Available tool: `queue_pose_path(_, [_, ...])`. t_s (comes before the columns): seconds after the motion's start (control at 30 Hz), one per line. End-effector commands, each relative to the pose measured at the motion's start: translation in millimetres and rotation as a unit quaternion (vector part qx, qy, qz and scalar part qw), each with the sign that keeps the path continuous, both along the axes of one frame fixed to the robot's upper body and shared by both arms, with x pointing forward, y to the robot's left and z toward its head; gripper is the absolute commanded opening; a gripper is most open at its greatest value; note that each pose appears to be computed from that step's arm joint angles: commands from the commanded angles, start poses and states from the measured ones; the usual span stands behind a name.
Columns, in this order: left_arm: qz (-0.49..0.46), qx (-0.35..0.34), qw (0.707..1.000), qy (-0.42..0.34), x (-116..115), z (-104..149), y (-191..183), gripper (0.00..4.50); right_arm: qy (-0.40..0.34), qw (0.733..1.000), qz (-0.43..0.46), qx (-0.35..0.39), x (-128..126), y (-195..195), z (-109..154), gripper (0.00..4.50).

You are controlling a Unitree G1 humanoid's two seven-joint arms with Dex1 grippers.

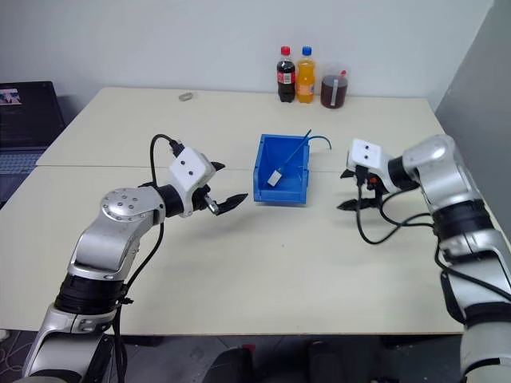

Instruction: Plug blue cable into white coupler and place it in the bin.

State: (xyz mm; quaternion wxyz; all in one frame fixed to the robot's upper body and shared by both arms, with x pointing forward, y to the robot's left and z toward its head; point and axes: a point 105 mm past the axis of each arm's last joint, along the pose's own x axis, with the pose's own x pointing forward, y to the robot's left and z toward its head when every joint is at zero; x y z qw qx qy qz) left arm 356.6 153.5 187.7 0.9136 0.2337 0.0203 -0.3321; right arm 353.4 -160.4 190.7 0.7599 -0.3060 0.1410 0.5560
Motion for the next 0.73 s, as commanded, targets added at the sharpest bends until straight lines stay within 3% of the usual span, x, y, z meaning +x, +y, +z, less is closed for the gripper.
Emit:
queue_pose_path(0.03, [0.040,-0.031,0.998,-0.042,-7,21,22,4.50,-0.045,0.992,-0.022,0.113,-20,11,25,4.45])
queue_pose_path(0.1, [0.093,-0.047,0.992,-0.078,-8,25,43,4.50,-0.059,0.981,-0.068,0.171,-27,12,15,4.45])
queue_pose_path(0.27, [0.255,-0.108,0.959,-0.068,-24,-9,102,4.50,-0.131,0.914,-0.261,0.283,-36,5,-33,4.45])
queue_pose_path(0.4, [0.300,-0.127,0.944,-0.055,-38,-32,115,4.50,-0.157,0.884,-0.332,0.289,-38,-4,-58,4.45])
queue_pose_path(0.5, [0.301,-0.139,0.943,-0.038,-53,-49,113,4.50,-0.139,0.846,-0.387,0.338,-36,-9,-66,4.45])
queue_pose_path(0.73, [0.302,-0.137,0.942,-0.056,-53,-47,116,4.50,-0.128,0.866,-0.349,0.334,-29,0,-62,4.45])
